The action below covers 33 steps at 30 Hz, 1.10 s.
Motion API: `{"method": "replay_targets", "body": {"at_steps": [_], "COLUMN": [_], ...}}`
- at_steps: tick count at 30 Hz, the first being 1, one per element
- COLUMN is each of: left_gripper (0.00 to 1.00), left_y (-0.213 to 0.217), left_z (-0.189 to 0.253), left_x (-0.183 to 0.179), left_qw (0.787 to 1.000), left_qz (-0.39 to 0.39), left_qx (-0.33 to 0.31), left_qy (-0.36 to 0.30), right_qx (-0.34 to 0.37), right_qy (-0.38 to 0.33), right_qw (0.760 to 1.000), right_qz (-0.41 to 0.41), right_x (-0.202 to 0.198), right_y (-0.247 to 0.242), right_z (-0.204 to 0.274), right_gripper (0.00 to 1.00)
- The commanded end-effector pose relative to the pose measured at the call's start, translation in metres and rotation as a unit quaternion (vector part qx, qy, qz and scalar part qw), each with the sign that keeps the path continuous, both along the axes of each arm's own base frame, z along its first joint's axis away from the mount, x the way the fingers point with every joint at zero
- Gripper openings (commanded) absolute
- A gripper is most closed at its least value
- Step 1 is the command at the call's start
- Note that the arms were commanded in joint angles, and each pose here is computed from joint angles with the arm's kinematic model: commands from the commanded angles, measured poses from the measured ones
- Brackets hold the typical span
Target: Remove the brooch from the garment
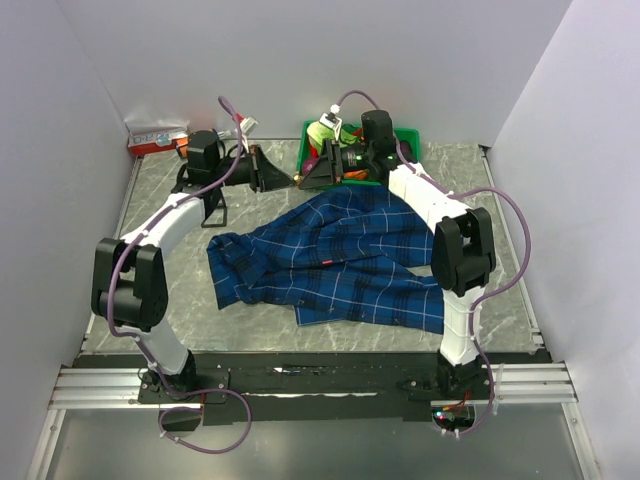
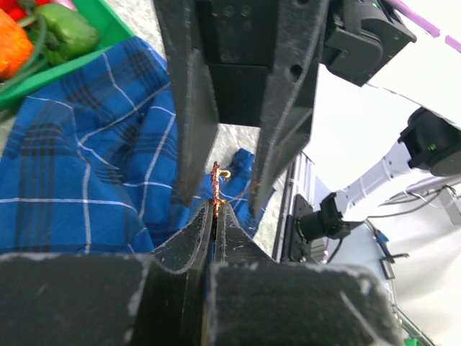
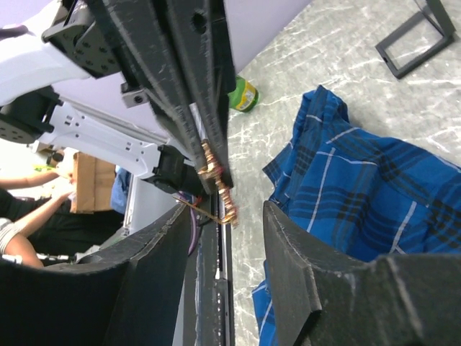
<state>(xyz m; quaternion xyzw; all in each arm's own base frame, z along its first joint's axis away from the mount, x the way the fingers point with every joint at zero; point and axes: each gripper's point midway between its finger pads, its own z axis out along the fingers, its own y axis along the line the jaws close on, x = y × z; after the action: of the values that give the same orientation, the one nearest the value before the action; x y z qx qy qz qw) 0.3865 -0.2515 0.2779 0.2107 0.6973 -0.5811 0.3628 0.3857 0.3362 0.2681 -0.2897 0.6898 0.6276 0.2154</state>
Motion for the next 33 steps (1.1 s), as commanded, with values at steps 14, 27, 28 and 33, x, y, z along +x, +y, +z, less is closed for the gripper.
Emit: {"method": "replay_targets", "body": {"at_steps": [14, 27, 28, 33], "left_gripper": [0.01, 0.01, 0.01, 0.01], "left_y": [-0.011, -0.023, -0.023, -0.025], "left_z": [-0.028, -0.042, -0.042, -0.046], "left_x": [-0.025, -0.062, -0.063, -0.067], "left_qw": [0.996, 0.983, 0.982, 0.981], "left_qz": [-0.065, -0.136, -0.137, -0.143], "left_qx": [-0.042, -0.078, -0.078, -0.075], "left_qy": [0.049, 0.1, 0.1, 0.106], "right_qx": [0.024, 0.003, 0.006, 0.01], "right_qy": [-0.033, -0.011, -0.016, -0.015], "right_qw": [0.999, 1.0, 1.0, 0.999], "right_qz": [-0.002, 0.012, 0.016, 0.043], "right_x": [-0.005, -0.031, -0.034, -0.054], "right_y": [-0.016, -0.056, -0.055, -0.037], "right_z": [0.029, -0.008, -0.01, -0.011], "right_gripper": [0.56, 0.61, 0.61, 0.62]}}
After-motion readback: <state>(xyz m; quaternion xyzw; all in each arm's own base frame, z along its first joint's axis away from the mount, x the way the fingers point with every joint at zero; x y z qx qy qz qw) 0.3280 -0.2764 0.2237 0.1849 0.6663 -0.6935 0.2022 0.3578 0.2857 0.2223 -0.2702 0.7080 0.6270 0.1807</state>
